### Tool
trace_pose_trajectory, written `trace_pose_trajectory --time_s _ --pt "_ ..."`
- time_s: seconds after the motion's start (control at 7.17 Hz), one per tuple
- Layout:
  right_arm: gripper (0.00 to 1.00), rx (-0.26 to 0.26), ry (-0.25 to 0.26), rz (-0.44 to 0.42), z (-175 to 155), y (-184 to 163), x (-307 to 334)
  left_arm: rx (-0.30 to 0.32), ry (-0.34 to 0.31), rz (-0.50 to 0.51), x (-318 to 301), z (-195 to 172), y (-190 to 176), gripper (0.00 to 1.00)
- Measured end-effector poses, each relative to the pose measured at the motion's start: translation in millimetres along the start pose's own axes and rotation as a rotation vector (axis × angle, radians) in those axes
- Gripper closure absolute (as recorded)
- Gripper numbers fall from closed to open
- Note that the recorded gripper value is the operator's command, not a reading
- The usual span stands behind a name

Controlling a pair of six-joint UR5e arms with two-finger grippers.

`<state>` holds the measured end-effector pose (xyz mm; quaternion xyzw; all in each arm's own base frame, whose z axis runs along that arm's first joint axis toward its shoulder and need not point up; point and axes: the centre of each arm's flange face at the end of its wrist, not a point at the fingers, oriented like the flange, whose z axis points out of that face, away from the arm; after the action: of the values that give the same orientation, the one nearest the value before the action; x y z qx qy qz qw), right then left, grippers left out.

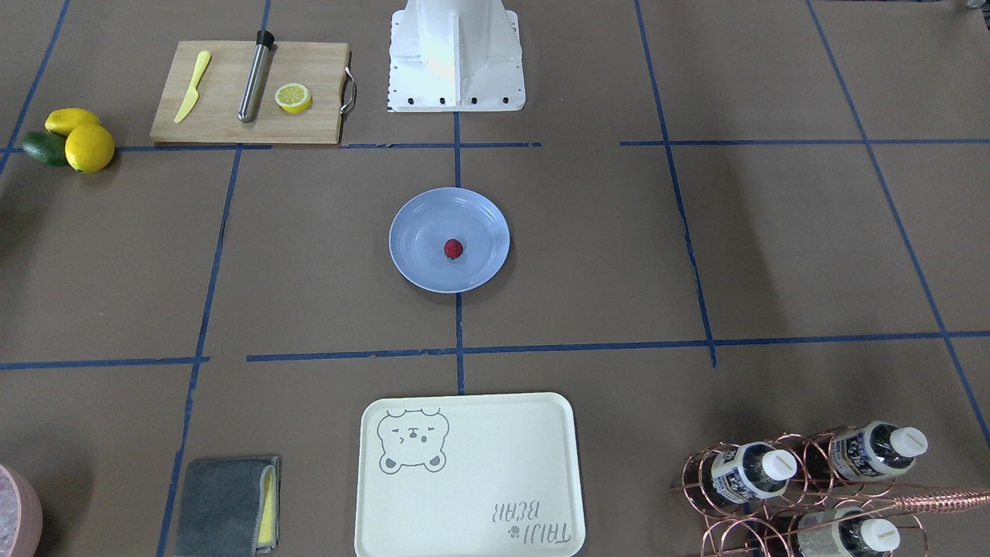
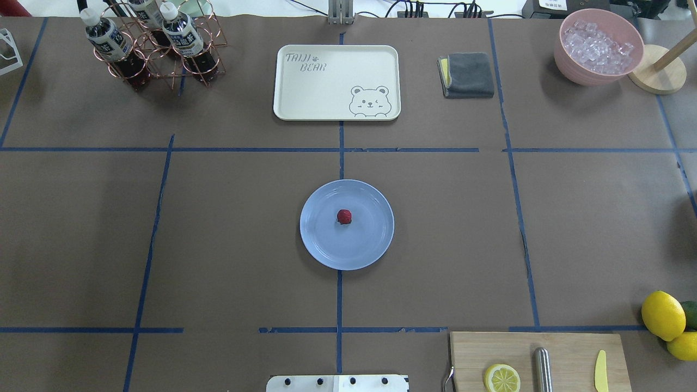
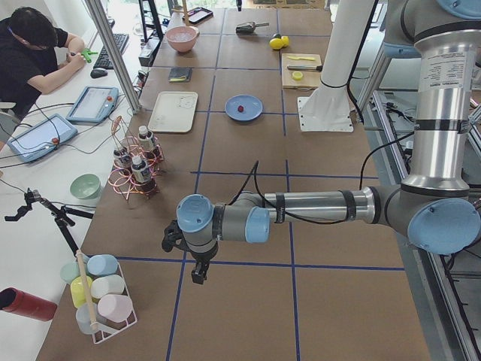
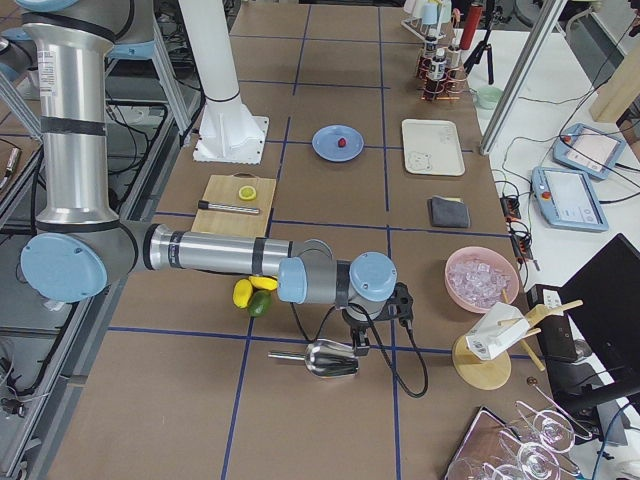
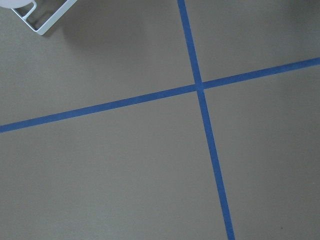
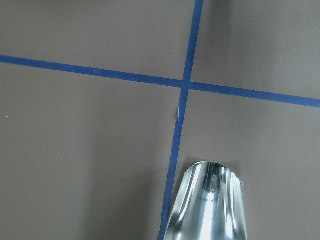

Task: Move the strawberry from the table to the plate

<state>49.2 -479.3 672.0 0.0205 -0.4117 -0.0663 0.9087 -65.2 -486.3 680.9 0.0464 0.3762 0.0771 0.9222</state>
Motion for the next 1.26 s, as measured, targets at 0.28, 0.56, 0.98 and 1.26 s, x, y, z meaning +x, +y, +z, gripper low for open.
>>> trace_pose_trajectory --time_s 0.28,0.56,0.98,1.26 --pt "0.0 0.004 -0.002 0.002 -1.8 -0.4 -1.1 -0.001 0.001 -0.02 -0.7 0.7 1.6 0.0" --pt "0.0 0.007 -0.002 0.001 -2.9 -1.1 -1.9 -0.001 0.001 -0.023 -1.2 1.3 2.6 0.0" --pt "0.0 0.007 -0.004 0.001 -3.0 -1.0 -2.2 -0.001 0.001 -0.025 -1.4 1.6 3.1 0.0" --pt "0.0 0.017 -0.003 -0.01 -3.9 -2.1 -3.0 -0.001 0.001 -0.023 -1.4 1.5 2.7 0.0"
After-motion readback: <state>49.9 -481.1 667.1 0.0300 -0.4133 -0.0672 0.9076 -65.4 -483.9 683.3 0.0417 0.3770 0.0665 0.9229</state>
